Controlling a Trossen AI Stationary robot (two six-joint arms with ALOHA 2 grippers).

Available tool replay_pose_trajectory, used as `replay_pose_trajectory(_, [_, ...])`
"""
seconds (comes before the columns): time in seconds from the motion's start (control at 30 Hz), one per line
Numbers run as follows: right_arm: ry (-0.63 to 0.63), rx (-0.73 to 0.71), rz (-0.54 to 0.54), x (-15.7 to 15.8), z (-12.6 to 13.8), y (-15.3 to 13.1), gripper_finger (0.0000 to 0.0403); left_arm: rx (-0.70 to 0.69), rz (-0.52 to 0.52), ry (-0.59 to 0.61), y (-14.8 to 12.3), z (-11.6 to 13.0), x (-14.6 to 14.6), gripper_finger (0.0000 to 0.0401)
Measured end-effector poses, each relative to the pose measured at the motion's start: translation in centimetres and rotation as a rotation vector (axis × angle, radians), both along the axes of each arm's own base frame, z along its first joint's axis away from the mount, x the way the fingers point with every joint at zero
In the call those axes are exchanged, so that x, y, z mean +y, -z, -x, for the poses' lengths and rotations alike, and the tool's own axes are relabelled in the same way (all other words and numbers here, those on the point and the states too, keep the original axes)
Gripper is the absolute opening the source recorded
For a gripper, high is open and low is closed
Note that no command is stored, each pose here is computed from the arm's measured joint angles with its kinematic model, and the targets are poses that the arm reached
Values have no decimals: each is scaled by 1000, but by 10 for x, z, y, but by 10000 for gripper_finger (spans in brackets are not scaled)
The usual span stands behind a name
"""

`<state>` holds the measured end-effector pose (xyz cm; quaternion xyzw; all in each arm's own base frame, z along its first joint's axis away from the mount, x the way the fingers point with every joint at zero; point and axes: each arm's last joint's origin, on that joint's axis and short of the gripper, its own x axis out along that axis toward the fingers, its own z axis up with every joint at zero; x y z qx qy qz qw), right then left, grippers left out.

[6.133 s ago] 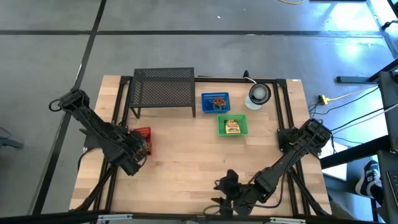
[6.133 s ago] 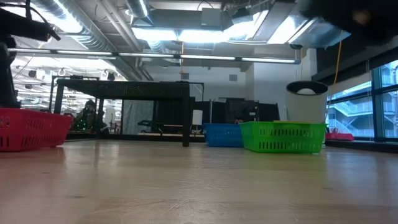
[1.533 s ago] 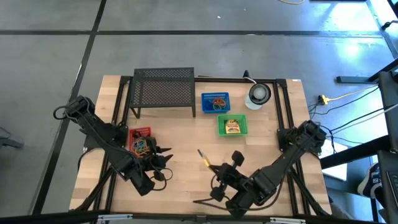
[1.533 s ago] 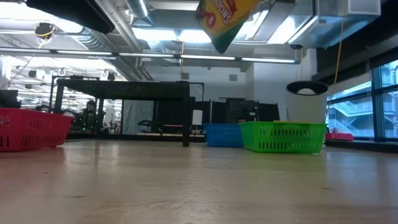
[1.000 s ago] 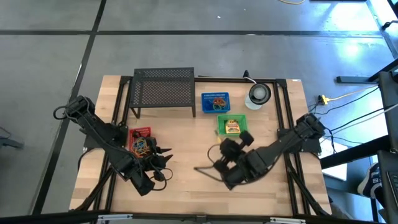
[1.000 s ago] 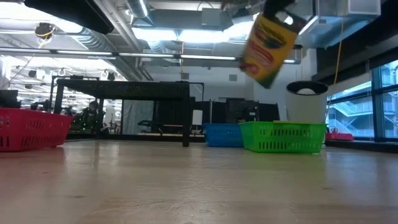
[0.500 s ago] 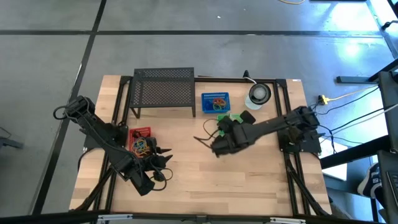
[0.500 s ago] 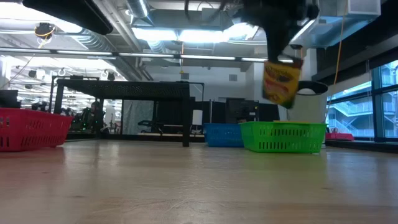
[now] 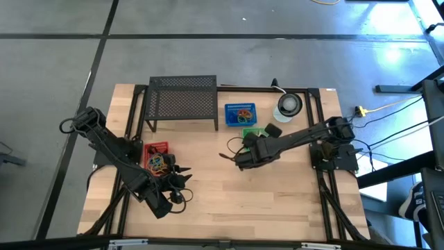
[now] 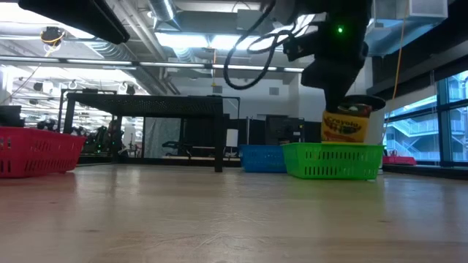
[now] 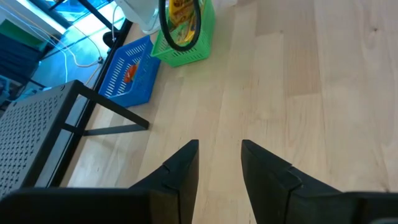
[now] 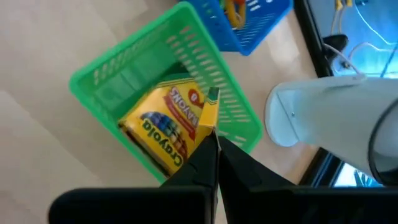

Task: Pick & Place Office Desk Supplies
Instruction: Put the crayon box into the green basket

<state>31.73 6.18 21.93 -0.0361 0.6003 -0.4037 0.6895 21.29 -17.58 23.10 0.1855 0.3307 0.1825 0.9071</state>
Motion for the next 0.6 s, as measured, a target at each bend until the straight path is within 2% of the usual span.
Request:
replay_pose_trajectory(0.23, [-84, -3, -43, 4, -5, 3, 10, 0, 0, 0, 0, 0, 0, 109])
replay_pose_trajectory(0.43, [-53, -40, -51, 3, -7, 3, 11, 0, -1, 0, 0, 0, 0, 111])
replay_pose_trajectory(0.6, [-34, -39, -102, 1, -8, 4, 11, 0, -1, 0, 0, 0, 0, 107])
